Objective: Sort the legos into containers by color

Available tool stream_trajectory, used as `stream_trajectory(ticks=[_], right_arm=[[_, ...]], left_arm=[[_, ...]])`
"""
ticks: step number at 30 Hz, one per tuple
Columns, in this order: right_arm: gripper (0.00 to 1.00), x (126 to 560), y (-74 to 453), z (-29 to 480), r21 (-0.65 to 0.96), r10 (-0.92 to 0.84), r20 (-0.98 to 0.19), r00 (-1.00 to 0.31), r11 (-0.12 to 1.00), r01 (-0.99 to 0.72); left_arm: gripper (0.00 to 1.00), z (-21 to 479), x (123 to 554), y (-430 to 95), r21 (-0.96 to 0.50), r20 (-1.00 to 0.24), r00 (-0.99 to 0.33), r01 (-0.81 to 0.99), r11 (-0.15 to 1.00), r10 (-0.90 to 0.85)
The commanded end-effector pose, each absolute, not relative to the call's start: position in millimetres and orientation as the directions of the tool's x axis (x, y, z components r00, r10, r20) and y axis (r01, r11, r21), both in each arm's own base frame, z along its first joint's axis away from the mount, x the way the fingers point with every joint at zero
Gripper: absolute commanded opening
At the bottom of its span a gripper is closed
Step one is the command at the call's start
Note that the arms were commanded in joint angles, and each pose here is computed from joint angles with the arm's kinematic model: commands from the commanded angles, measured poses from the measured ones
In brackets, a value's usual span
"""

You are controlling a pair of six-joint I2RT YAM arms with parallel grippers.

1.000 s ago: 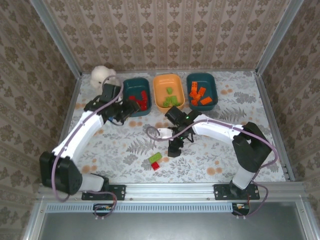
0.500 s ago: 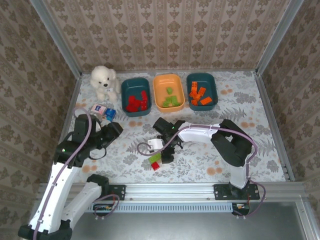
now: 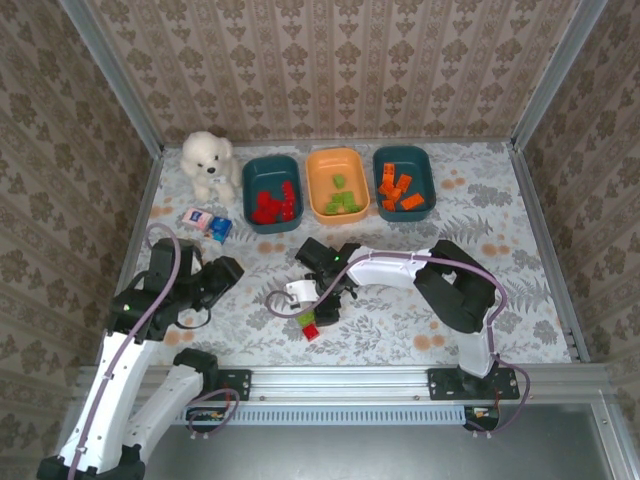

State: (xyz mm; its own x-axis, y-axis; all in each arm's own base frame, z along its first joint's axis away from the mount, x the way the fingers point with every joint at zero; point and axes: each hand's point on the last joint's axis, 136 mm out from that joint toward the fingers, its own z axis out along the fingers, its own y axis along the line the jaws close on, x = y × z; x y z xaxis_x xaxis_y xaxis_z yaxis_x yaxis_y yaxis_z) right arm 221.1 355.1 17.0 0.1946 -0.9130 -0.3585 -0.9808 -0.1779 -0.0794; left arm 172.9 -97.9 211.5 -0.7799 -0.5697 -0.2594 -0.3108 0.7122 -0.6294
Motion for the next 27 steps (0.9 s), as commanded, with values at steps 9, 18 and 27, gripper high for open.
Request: stream_trajectory(ticks=[9,18,27], right_arm=[[0.61,209,381,10,-0.067,-0.901,-0.38,0.21,-0.199,-0.978],[0.41,222,383,3,-0.123,-0.92,-0.346,0.186,-0.152,-0.981],[0.29,240,385,22,-0.186,-0.917,-0.376,0.133,-0.066,-0.98]], left_arm=[[0.56,204,178,-98,-0.626,-0.239,-0.774,-0.339,0.702,-0.587],[0.56,204,177,-97,-0.622,-0.238,-0.774,-0.342,0.704,-0.587],[0.56,200,175,-97,-0.618,-0.237,-0.776,-0.345,0.706,-0.585]])
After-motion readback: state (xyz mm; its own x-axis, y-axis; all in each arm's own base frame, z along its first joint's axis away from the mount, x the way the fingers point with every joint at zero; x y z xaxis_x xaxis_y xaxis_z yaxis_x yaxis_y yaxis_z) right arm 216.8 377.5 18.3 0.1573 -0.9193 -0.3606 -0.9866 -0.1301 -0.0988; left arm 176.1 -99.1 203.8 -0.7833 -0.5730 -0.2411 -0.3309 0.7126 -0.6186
